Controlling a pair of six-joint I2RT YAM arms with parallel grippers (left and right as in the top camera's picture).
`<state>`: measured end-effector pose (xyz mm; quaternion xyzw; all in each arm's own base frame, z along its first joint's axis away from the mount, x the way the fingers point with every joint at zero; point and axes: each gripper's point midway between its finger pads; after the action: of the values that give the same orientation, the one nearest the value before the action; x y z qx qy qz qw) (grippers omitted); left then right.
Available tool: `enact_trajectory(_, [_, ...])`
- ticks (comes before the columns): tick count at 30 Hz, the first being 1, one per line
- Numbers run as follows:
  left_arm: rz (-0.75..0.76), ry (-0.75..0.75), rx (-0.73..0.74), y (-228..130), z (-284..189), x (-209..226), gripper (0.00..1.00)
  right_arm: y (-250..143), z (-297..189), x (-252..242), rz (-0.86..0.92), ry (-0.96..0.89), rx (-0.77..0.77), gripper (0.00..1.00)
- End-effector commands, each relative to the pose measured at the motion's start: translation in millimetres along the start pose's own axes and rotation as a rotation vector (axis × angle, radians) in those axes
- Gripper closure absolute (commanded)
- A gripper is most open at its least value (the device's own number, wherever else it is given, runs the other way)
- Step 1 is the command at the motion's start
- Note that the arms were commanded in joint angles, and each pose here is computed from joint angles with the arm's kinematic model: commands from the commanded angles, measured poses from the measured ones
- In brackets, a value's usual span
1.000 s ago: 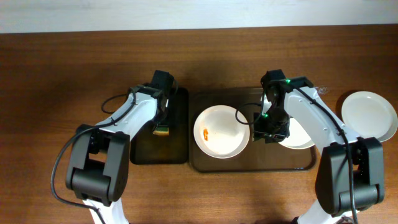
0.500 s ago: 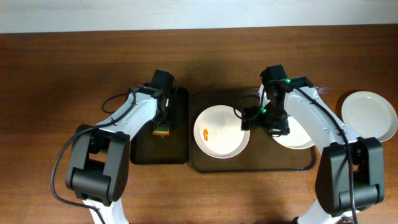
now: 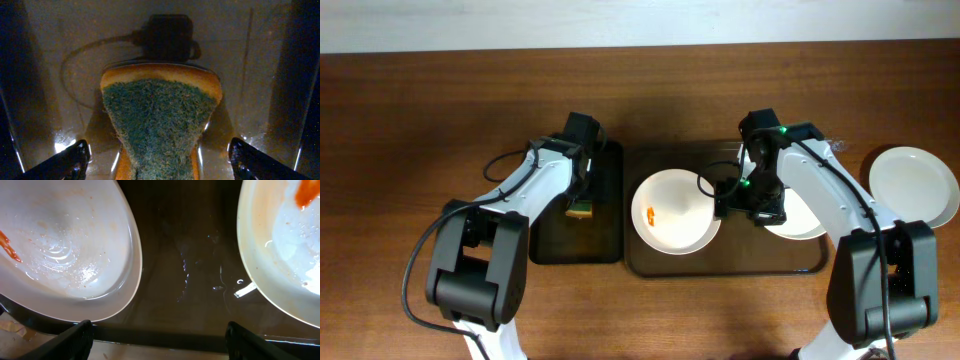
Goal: Clean dirty plates on tray and stack at the side
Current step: 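Grip the rim of the next sauce-stained plate with the right gripper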
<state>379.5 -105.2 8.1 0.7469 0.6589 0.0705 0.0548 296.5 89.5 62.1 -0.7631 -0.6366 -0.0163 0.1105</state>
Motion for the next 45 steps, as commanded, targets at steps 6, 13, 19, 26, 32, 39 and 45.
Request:
enact_trajectory(6, [-0.005, -0.004, 0.007, -0.5, 4.0, 1.1, 0.11, 12.0, -12.6, 2.3, -0.01, 0.0, -0.073, 0.15])
enact_trajectory(13, [-0.005, -0.004, 0.007, -0.4, 4.0, 1.1, 0.1, 12.0, -12.6, 2.3, -0.009, 0.0, -0.073, 0.1])
enact_trajectory(19, [-0.005, -0.004, 0.007, -0.4, 4.0, 1.1, 0.1, 10.6, -12.5, 1.8, -0.009, -0.002, -0.067, 0.1])
enact_trajectory(26, [-0.005, -0.004, 0.007, -0.4, 4.0, 1.1, 0.1, 0.8, -2.9, -3.2, -0.003, -0.015, -0.032, 0.15])
enact_trajectory(32, [-0.004, -0.004, 0.007, -0.6, 4.0, 1.2, 0.13, -6.7, 17.5, 5.4, -0.053, -0.025, -0.031, 0.25])
enact_trajectory(39, [-0.004, -0.004, 0.01, -1.2, 4.0, 1.3, 0.13, 7.6, 28.6, 14.0, -0.086, -0.005, -0.109, 0.26])
enact_trajectory(45, [-0.004, -0.004, 0.009, -1.1, 4.0, 1.2, 0.13, 14.5, 27.8, 7.2, -0.086, -0.049, -0.142, 0.33])
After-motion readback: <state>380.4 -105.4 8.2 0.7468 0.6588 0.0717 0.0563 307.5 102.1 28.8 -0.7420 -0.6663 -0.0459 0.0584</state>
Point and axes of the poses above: each gripper's point midway between its finger pads, its own z axis out along the fingers, its own x axis along the line the jaws close on, y = z × x, and after that the axes turned 5 degrees about z, right-handed
